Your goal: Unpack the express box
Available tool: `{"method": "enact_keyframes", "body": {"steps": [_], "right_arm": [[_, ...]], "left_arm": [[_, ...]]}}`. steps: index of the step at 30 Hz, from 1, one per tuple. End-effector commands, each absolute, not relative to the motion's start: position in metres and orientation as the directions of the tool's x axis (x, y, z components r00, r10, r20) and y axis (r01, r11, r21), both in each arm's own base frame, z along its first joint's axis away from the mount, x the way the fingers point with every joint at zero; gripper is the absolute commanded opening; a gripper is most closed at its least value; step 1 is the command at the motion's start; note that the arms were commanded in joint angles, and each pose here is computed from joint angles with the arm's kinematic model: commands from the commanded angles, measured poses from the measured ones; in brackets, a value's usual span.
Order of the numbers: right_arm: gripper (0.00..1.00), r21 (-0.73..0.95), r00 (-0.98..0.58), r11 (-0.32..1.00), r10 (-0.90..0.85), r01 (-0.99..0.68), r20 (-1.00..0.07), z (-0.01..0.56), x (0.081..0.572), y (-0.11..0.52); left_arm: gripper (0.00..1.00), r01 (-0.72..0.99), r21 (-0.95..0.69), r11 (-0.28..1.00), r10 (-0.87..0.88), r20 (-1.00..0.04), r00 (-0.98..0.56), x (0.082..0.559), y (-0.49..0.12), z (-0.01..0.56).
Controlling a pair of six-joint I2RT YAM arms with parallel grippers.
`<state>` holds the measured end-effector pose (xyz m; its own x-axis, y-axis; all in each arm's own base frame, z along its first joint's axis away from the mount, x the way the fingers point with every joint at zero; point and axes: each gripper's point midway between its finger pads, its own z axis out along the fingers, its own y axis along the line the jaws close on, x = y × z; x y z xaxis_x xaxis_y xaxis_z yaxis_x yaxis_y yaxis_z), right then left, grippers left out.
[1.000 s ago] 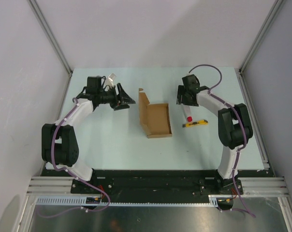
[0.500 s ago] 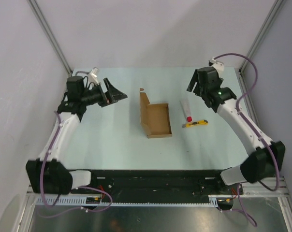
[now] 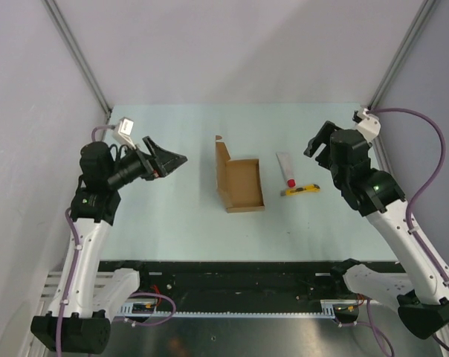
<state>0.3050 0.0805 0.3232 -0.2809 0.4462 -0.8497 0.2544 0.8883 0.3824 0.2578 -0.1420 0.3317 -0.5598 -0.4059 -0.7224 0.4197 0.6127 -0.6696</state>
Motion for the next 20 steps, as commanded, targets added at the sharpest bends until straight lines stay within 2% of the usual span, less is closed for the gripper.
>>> {"method": "enact_keyframes", "body": {"steps": [1,5,11,20], "right_arm": [[0.83,0.338,-0.262,0.909,0.397,0.242,-0.880,0.331,0.296,0.070],[0.82,0.339,-0.197,0.912,0.385,0.232,-0.902,0.350,0.287,0.061],[0.82,0.333,-0.168,0.917,0.372,0.222,-0.913,0.359,0.283,0.056],[0.82,0.331,-0.168,0.922,0.366,0.203,-0.915,0.360,0.282,0.057]], "left_arm": [[1.00,0.318,-0.714,0.624,-0.472,-0.668,-0.575,0.257,-0.134,0.316],[1.00,0.361,-0.667,0.652,-0.471,-0.729,-0.498,0.250,-0.129,0.336],[1.00,0.345,-0.698,0.627,-0.493,-0.699,-0.518,0.246,-0.131,0.334],[1.00,0.401,-0.652,0.644,-0.476,-0.751,-0.457,0.235,-0.129,0.351]]}}
